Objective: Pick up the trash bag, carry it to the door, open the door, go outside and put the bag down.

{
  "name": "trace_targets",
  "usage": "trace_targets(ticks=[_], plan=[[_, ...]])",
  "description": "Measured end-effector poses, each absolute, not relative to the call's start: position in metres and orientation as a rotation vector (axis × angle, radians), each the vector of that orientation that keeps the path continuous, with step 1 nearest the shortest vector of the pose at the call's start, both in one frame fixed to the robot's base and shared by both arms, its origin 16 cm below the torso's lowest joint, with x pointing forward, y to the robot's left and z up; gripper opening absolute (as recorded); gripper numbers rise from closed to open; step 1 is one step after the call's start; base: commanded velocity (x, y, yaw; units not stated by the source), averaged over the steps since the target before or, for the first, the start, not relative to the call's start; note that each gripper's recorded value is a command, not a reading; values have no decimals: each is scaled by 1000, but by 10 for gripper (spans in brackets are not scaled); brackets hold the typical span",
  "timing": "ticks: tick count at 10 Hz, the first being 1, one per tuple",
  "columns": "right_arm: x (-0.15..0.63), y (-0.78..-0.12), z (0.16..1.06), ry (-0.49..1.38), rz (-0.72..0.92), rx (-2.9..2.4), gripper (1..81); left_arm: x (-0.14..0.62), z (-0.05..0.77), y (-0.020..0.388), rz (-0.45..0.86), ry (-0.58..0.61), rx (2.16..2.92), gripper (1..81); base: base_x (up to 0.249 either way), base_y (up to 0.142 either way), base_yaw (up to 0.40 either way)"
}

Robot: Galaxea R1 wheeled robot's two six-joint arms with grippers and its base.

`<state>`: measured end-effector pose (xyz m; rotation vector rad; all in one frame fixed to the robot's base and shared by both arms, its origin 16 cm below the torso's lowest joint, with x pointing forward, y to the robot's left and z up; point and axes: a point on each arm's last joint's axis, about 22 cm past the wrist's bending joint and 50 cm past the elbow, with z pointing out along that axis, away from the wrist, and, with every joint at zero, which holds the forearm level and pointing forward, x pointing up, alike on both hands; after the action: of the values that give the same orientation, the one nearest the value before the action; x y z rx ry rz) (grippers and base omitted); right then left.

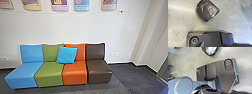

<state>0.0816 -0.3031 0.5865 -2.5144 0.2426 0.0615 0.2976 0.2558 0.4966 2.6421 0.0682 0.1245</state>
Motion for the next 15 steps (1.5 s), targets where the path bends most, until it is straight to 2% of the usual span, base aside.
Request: trace_targets(ticks=[5,13,15], plan=[[124,-302,575,294,70,-2495,811,342,455,256,40,96,2686,811,0,0,0],[171,-319,554,269,-22,-2500,811,457,446,224,118,77,2673,811,0,0,0],[168,-326,554,278,0,-2503,811,471,438,225,85,77,2677,811,0,0,0]])
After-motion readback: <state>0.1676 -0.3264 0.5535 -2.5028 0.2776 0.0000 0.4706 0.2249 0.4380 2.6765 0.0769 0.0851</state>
